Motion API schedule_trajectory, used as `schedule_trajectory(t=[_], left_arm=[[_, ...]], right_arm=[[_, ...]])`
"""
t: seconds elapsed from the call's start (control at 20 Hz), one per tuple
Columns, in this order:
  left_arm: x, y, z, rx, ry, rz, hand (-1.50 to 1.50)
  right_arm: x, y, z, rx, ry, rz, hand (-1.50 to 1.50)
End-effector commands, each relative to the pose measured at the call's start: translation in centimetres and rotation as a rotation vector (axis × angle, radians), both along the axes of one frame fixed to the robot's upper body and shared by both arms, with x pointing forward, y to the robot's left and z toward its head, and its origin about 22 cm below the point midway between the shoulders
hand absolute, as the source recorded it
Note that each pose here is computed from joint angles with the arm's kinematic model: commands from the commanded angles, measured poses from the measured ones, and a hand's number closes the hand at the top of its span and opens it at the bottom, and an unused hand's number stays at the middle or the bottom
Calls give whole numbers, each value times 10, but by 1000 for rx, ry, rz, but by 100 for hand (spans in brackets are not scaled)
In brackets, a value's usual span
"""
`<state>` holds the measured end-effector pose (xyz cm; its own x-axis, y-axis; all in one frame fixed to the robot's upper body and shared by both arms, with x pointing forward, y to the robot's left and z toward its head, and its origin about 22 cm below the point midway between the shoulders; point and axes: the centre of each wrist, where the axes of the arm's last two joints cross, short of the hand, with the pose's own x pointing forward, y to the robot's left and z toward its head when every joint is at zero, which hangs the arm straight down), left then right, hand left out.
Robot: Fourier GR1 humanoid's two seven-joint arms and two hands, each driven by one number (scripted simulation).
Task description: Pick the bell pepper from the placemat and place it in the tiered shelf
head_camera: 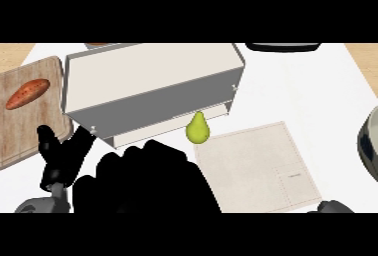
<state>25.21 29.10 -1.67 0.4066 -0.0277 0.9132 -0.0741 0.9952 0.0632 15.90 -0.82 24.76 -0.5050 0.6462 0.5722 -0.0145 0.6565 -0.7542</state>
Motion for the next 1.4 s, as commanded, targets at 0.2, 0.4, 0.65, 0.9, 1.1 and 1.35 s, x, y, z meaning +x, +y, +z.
schedule_trajectory(t=[0.2,0.4,0.65,0.9,1.1,1.35], left_arm=[[-6,-6,-8,-12,49,-4,0],[-7,4,-17,-20,38,10,0],[-8,-5,-19,-20,45,-10,0],[-19,-14,-15,-20,40,-12,0],[-12,-1,-8,-10,38,9,0],[1,2,-8,-3,41,-3,0]], right_arm=[[44,10,78,71,110,-202,150],[65,21,119,72,103,-238,150],[99,17,137,30,112,-217,150],[121,26,145,-37,142,-184,150],[152,20,125,-73,123,-185,150],[169,39,118,-107,91,-205,150]])
